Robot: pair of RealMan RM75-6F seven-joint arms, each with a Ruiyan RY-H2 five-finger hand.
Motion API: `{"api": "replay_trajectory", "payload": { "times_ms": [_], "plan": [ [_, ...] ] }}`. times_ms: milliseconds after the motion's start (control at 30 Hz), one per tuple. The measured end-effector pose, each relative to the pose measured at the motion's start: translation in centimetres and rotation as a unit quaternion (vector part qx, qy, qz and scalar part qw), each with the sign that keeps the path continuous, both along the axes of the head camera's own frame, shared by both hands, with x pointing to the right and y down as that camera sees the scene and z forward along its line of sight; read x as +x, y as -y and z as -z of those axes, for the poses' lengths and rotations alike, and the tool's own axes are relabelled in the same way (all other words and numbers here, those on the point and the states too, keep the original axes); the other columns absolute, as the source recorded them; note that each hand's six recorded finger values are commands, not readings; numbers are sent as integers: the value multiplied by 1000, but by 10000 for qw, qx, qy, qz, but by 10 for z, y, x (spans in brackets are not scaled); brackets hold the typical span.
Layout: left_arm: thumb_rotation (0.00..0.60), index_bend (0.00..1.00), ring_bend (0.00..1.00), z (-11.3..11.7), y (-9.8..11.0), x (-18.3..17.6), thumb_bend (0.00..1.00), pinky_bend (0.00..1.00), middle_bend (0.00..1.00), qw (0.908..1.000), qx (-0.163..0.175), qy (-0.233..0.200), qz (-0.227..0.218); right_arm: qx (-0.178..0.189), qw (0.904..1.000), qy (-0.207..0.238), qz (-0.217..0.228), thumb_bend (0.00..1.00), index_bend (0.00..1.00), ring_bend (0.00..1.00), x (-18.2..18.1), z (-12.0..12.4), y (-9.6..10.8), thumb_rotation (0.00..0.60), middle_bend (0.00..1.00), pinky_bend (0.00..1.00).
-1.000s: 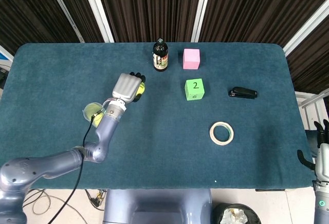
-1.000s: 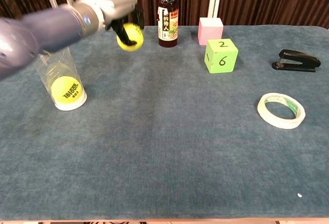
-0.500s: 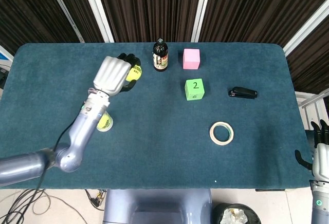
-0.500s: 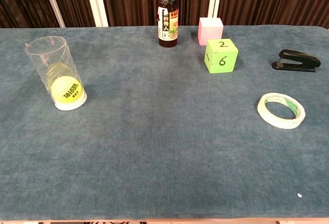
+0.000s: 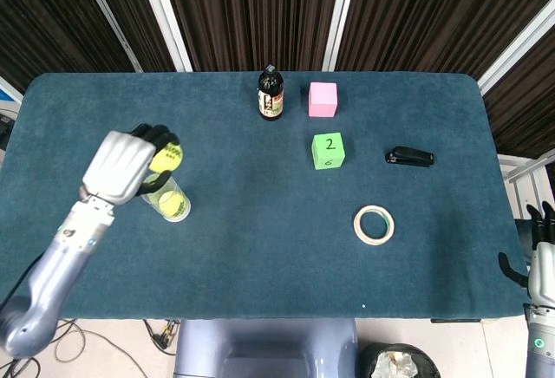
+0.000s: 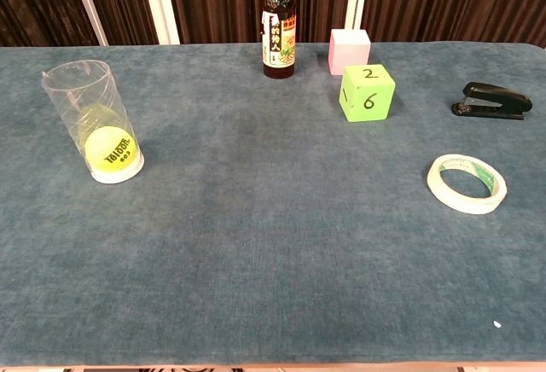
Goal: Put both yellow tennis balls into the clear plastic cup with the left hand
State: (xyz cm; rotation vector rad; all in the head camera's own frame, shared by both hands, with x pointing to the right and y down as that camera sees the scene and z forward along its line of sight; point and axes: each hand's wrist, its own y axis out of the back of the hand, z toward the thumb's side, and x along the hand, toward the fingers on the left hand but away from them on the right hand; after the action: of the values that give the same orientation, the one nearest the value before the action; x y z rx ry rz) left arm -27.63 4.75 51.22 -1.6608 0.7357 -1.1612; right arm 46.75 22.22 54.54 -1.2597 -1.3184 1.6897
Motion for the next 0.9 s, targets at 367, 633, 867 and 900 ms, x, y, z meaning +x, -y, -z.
{"api": "replay_trajectory", "payload": {
  "times_ms": [367,633,867,900],
  "plan": [
    [600,369,386,-23,-16,-42,406,691,483,9994,-306,146,2,-27,10000,-20,10,346,113,59,-2,-2,-1,600,30,11],
    [600,367,386,-37,-25,-49,406,691,481,9985,-377,386,-116,2,10000,-11,-3,346,113,59,-1,-1,0,600,30,11],
    [600,367,386,-54,-28,-50,387,690,480,9972,-535,484,-184,25,10000,-13,-15,346,113,58,-1,1,-1,600,30,11],
    [600,366,385,-56,-27,-49,387,690,478,9972,-535,479,-204,27,10000,-19,-13,346,113,59,-1,1,0,600,30,11]
  ]
}}
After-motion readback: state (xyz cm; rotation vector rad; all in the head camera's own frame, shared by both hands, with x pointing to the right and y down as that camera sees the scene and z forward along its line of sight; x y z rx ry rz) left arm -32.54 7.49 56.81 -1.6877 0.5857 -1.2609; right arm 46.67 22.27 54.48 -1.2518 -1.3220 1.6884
